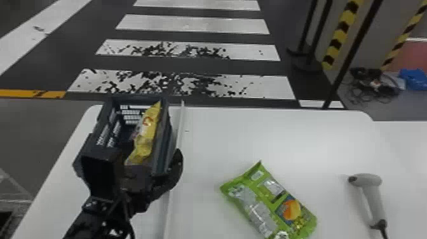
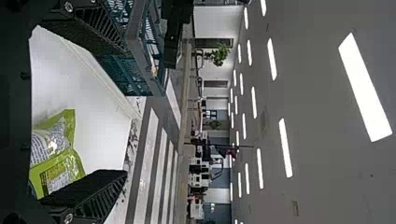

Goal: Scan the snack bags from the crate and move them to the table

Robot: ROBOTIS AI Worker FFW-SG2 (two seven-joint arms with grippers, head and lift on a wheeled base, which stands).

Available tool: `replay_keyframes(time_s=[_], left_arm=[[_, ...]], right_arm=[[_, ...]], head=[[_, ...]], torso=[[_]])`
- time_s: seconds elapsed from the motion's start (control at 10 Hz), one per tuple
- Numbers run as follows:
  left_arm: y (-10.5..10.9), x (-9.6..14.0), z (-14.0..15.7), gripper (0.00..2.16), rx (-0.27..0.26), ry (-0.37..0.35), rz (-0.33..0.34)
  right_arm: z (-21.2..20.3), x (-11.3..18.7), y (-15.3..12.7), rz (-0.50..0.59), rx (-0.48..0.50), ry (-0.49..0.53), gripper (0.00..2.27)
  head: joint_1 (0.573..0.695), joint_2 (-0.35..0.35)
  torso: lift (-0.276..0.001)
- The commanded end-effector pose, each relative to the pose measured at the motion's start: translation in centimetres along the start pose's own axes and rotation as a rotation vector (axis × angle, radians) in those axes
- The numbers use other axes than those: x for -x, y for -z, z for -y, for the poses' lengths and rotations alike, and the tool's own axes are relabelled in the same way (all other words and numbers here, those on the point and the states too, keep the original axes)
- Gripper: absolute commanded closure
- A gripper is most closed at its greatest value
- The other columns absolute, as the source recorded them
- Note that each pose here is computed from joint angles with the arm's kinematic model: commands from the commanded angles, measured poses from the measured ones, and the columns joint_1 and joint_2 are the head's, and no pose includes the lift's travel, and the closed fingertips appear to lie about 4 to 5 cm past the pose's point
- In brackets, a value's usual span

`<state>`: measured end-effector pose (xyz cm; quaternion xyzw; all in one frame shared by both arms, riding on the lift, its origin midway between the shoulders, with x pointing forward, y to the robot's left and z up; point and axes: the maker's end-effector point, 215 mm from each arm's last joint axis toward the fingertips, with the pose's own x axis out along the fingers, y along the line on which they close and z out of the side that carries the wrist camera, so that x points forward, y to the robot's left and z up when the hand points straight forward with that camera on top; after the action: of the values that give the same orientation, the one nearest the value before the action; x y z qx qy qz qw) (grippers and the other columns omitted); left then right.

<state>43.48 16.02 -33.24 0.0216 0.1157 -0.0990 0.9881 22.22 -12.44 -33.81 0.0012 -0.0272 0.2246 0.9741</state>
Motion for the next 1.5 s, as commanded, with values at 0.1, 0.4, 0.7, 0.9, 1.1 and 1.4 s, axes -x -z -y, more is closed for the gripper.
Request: replay_keyframes(time_s=[0.1, 0.4, 0.7, 0.9, 1.1, 1.4], left_arm=[[0.4, 3.2, -5.5, 0.03, 0.041, -0.054, -0.014], [2.5, 6.7, -9.2, 0.03, 0.085, -0.079, -0.064], [3.9, 9.4, -10.3, 0.03, 0.113, -0.084, -0.103], [4.6, 10.3, -11.2, 0.03, 0.166, -0.069, -0.111], [5.1, 10.3, -11.0, 0.03, 0.180, -0.061, -0.117], [5.2, 10.1, -10.6, 0.03, 0.187, -0.054, -0.117]], right_arm=[[0.1, -0.6, 0.3, -0.012, -0.004, -0.002, 0.09], [-0.6, -2.1, 3.9, -0.146, -0.020, -0.057, 0.09], [-1.4, -3.9, 7.6, -0.272, -0.076, -0.133, 0.09], [-2.2, -4.9, 10.5, -0.375, -0.108, -0.179, 0.10], [-2.5, -5.9, 11.2, -0.413, -0.125, -0.192, 0.19], [-2.9, -6.8, 12.8, -0.520, -0.143, -0.199, 1.84]], head=[[0.695, 0.078], [0.695, 0.206], [0.695, 0.321], [0.695, 0.350], [0.695, 0.350], [0.695, 0.350]], torso=[[-0.095], [-0.095], [-0.095], [-0.095], [-0.095], [-0.095]])
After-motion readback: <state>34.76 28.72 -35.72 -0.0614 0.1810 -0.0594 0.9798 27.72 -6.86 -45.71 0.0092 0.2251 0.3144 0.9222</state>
